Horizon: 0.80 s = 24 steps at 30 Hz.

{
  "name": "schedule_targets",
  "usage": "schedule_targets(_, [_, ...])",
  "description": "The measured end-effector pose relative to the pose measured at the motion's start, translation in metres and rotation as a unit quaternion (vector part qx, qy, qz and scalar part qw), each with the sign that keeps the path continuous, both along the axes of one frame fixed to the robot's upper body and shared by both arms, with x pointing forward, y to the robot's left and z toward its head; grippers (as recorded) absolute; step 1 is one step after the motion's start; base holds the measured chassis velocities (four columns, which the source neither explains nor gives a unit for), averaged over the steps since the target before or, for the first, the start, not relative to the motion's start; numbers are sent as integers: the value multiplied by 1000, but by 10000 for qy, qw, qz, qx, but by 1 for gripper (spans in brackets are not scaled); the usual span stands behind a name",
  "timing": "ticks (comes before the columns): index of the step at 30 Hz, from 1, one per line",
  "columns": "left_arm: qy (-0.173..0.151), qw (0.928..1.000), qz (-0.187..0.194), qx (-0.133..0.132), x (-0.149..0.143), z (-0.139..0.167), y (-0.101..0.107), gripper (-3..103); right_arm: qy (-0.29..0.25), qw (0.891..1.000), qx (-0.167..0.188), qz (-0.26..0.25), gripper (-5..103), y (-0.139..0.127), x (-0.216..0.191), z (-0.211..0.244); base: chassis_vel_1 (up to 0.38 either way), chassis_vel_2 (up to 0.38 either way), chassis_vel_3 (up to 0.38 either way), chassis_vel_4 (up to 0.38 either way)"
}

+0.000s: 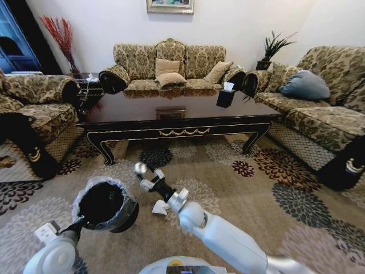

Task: Move to the front of the table and pick up the trash from the floor, then place it into the trash bin.

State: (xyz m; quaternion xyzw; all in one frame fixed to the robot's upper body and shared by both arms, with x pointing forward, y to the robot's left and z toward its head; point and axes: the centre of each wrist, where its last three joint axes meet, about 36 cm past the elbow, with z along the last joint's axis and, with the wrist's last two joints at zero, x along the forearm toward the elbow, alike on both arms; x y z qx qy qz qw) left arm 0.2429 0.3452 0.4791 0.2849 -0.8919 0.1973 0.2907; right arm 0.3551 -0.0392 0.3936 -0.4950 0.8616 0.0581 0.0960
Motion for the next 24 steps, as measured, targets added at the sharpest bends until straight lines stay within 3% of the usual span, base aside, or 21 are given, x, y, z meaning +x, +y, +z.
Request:
schedule_targets(2, [-45, 10000, -32, -15, -1, 2, -1, 2, -328, 9988, -255, 273, 61, 8, -11, -17, 0, 0, 0, 0])
schedule_targets(5, [-59, 10000, -40, -38, -1, 2, -1, 2, -476, 9974, -322, 436, 61, 18, -16, -24, 0, 0, 0, 0])
schedule_targets(12, [-120, 9997, -96, -166, 3, 0, -8, 2, -665, 9956, -165, 636, 61, 58, -12, -17, 0, 0, 0, 0])
schedule_targets(23, [-180, 9995, -139, -204, 1, 5, -9, 2, -775, 9948, -311, 585, 59, 65, -6, -28, 0, 0, 0, 0])
schedule_targets(24, [-177, 9995, -137, -201, 1, 5, -9, 2, -772, 9948, -322, 575, 63, 65, -7, -29, 0, 0, 0, 0])
